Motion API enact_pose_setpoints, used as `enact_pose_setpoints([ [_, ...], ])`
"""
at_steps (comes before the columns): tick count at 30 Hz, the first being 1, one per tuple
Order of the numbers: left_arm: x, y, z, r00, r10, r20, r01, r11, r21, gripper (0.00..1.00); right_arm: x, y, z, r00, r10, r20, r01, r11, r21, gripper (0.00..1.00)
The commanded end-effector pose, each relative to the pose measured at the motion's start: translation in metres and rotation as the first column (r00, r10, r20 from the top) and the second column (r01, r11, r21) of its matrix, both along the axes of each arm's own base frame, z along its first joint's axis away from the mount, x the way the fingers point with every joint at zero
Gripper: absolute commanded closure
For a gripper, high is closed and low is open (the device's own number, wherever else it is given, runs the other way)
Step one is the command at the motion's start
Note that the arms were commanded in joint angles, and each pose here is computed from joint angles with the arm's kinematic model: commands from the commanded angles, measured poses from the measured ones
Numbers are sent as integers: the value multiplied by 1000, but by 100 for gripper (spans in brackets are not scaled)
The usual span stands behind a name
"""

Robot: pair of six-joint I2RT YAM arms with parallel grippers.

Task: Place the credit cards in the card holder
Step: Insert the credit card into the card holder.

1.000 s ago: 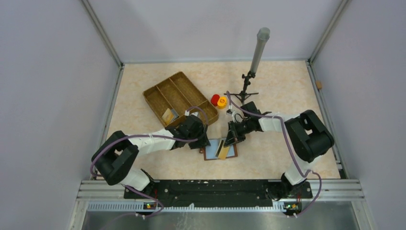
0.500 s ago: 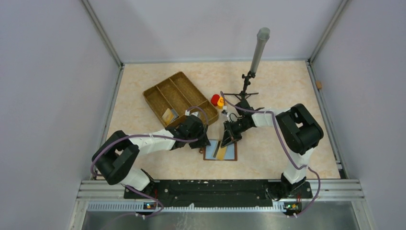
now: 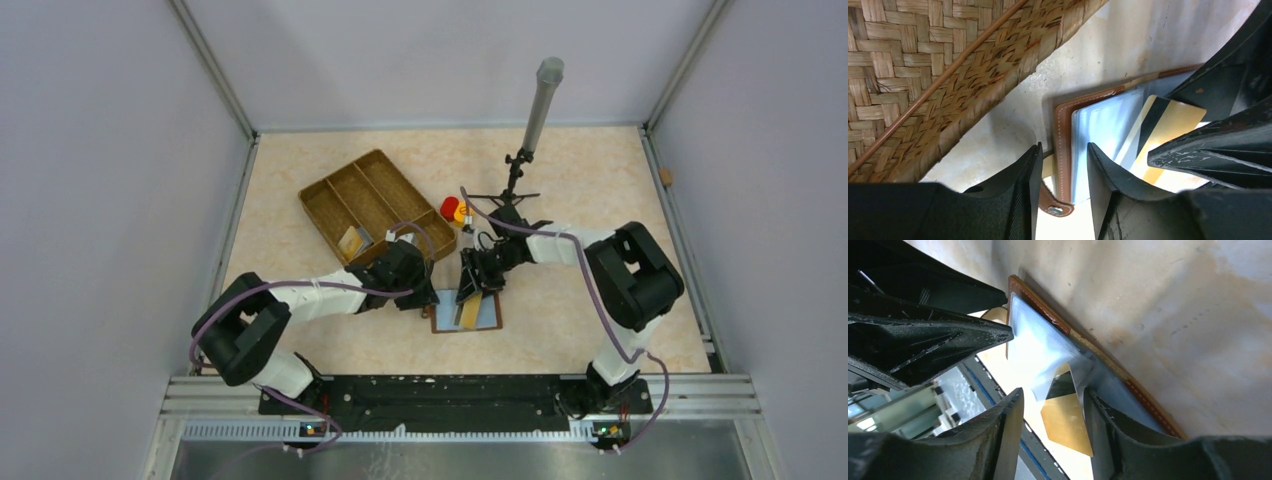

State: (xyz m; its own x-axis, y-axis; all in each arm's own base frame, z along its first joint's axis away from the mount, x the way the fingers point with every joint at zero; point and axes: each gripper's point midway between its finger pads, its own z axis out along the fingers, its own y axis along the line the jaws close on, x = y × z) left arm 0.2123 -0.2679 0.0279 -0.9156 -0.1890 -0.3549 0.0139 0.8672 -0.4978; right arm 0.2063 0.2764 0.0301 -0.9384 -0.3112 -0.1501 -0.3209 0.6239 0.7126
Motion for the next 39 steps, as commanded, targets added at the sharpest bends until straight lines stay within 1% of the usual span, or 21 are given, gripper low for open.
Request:
enact_pose_setpoints([
  [1, -16, 22, -23, 998, 19, -57, -14, 996, 86, 57, 26, -12, 7, 986, -56, 159, 72, 992, -99, 49],
  [4, -15, 21, -19, 999, 13, -49, -10, 997, 75, 57, 35, -16, 20, 971, -79, 224, 107, 987, -118, 46],
  [7, -15, 18, -14, 999, 5, -39, -3, 998, 59, 57, 47, -23, 33, 943, -93, 321, 148, 977, -154, 42],
  [10, -14, 14, -10, 1000, -2, -29, 3, 999, 33, 57, 54, -25, 46, 914, -114, 390, 183, 972, -145, 42],
  [15, -14, 7, -1, 1000, -14, -14, 14, 1000, -8, 57, 57, -29, 61, 881, -159, 447, 228, 968, -106, 38],
  [20, -14, 2, 4, 1000, -20, -4, 20, 999, -32, 57, 52, -46, 57, 867, -214, 450, 311, 938, -152, 38],
  [23, -13, -1, 8, 1000, -22, 5, 23, 999, -46, 57, 43, -56, 52, 865, -260, 429, 361, 916, -173, 39],
  [30, -8, -11, 9, 999, -33, 8, 34, 997, -67, 57, 15, -55, 31, 894, -310, 322, 370, 917, -145, 45],
  [32, -6, -14, 9, 999, -36, 10, 36, 997, -74, 57, 13, -55, 26, 896, -314, 313, 371, 918, -141, 47],
  [39, 1, -19, 6, 999, -32, 20, 34, 997, -72, 57, 14, -57, 5, 908, -294, 297, 358, 914, -189, 50],
])
